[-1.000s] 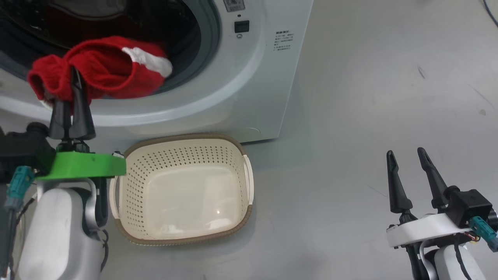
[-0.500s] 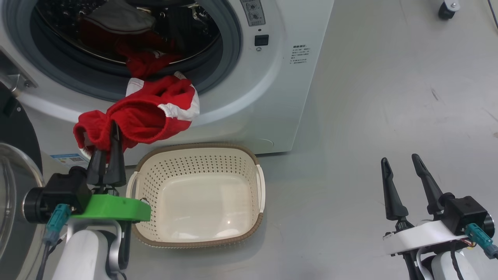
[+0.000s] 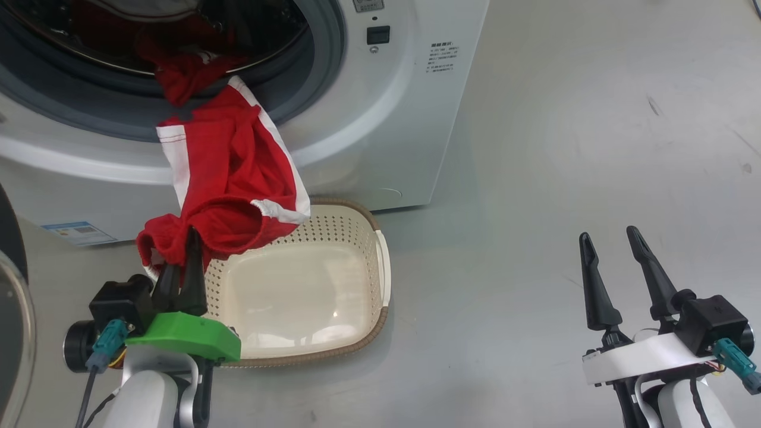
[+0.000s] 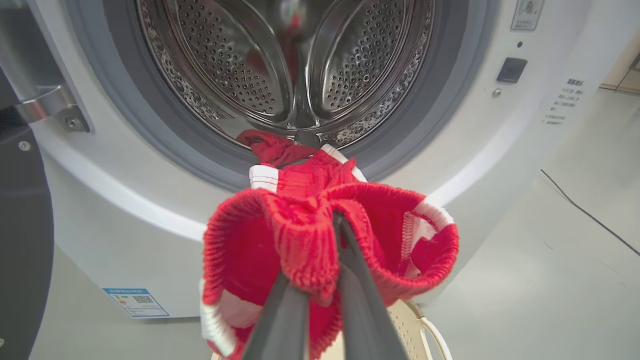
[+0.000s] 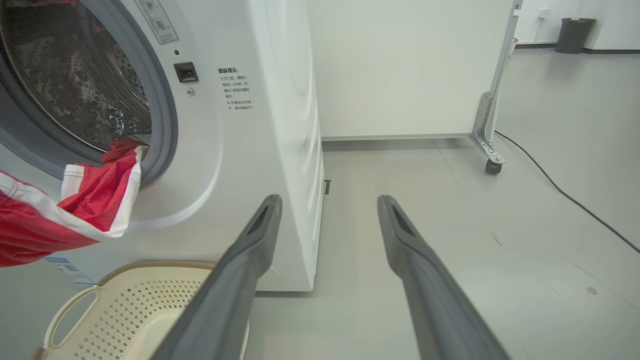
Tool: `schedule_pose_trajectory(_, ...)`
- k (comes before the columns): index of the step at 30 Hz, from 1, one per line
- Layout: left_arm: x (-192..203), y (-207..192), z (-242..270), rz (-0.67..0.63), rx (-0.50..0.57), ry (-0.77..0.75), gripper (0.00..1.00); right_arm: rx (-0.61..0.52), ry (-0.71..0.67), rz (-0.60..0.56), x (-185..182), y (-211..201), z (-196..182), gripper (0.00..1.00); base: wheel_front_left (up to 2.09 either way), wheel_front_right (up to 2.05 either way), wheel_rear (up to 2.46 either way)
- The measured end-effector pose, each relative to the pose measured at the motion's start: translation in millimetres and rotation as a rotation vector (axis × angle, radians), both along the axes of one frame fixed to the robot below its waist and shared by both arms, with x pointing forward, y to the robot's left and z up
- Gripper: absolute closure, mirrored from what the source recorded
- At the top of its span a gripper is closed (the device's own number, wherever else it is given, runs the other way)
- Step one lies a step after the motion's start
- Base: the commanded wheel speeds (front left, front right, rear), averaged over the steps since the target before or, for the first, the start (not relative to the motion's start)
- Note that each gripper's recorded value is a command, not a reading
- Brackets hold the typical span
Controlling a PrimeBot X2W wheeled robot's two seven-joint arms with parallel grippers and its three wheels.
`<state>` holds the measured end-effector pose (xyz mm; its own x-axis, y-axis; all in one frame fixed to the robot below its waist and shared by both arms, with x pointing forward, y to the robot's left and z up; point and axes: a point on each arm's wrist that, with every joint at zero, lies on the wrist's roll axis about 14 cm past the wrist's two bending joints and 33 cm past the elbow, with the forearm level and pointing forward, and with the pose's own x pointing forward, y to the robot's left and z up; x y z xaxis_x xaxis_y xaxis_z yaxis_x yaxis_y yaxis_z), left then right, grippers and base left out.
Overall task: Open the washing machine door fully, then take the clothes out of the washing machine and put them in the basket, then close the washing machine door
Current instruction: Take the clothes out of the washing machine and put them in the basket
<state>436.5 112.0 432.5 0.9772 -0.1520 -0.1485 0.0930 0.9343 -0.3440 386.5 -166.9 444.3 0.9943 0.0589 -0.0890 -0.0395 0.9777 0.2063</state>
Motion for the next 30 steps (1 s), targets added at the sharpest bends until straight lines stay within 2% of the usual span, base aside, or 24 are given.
schedule_pose_trajectory(23, 42, -28, -133, -0.055, 0.015, 0.325, 1.0, -0.002, 0.09, -0.069, 26, -22, -41, 0.0, 0.0, 0.0, 0.0)
schedule_pose_trajectory(30, 37, -33, -179, -0.091, 0.042, 0.462, 1.0, -0.009, 0.118, -0.096, 30, -31, -53, 0.0, 0.0, 0.0, 0.0)
